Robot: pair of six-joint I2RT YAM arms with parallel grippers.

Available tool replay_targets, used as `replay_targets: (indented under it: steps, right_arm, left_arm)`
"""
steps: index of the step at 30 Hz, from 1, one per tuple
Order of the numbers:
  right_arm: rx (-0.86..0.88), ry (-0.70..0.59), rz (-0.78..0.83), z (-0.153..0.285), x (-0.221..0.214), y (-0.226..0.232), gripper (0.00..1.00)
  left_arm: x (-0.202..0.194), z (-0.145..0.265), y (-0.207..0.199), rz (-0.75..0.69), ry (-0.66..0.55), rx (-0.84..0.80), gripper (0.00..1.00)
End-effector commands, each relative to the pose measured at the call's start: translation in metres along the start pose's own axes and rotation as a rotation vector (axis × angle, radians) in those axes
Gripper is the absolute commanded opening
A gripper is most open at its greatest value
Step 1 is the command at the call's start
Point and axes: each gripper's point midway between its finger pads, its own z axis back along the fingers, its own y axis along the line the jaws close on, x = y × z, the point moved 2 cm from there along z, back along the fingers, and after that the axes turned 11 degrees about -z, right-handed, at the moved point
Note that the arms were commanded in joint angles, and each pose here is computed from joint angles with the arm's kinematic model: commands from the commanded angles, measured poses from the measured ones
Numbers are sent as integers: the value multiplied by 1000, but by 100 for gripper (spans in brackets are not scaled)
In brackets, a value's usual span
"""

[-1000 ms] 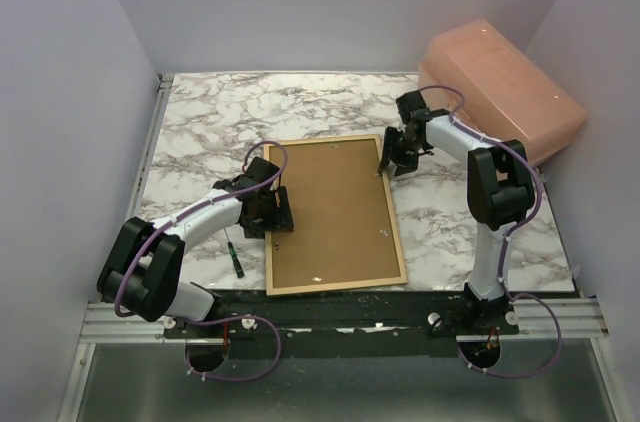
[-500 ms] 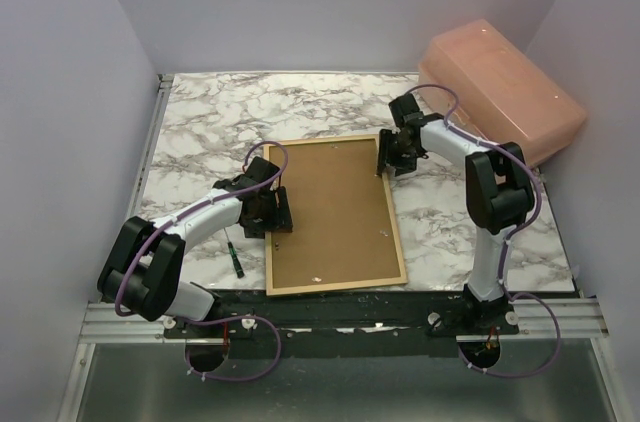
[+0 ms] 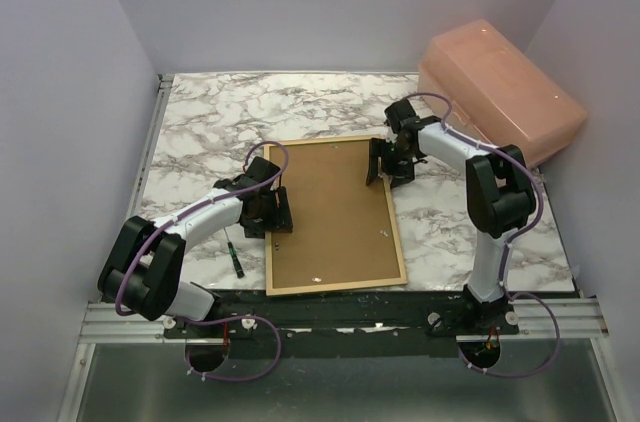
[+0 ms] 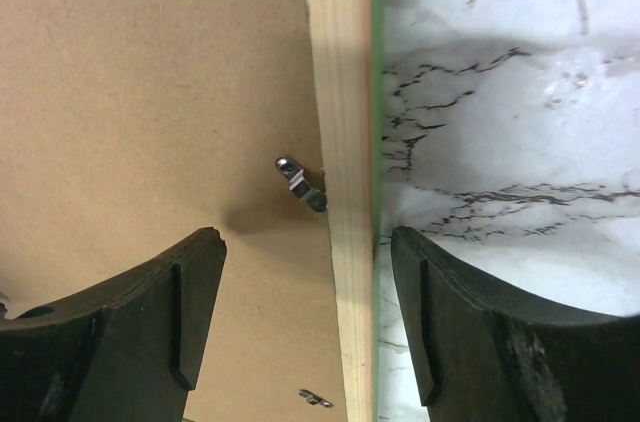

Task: Put the photo into the frame
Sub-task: Install the photo frame at the center of the board.

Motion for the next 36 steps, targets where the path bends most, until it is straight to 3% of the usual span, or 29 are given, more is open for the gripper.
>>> replay_targets:
  steps: [1,11,25,36]
  right_arm:
    - [-20,-93,-51,21,28,0,71]
    - [-125,-126,-92,6,52,-15,48]
    - [-273,-59,-21,-13,20,-54,47]
    - [-521,-33,107,-12,-16,-62,46]
  left_arm:
    - [-8,-10,-2,-13,25,-12,70]
    - [-8,-12,0,-21,34,-6,68]
    - [-8,-13,-2,-17,36,-12,67]
    - [-10,-16,-2,-9,45,-13,67]
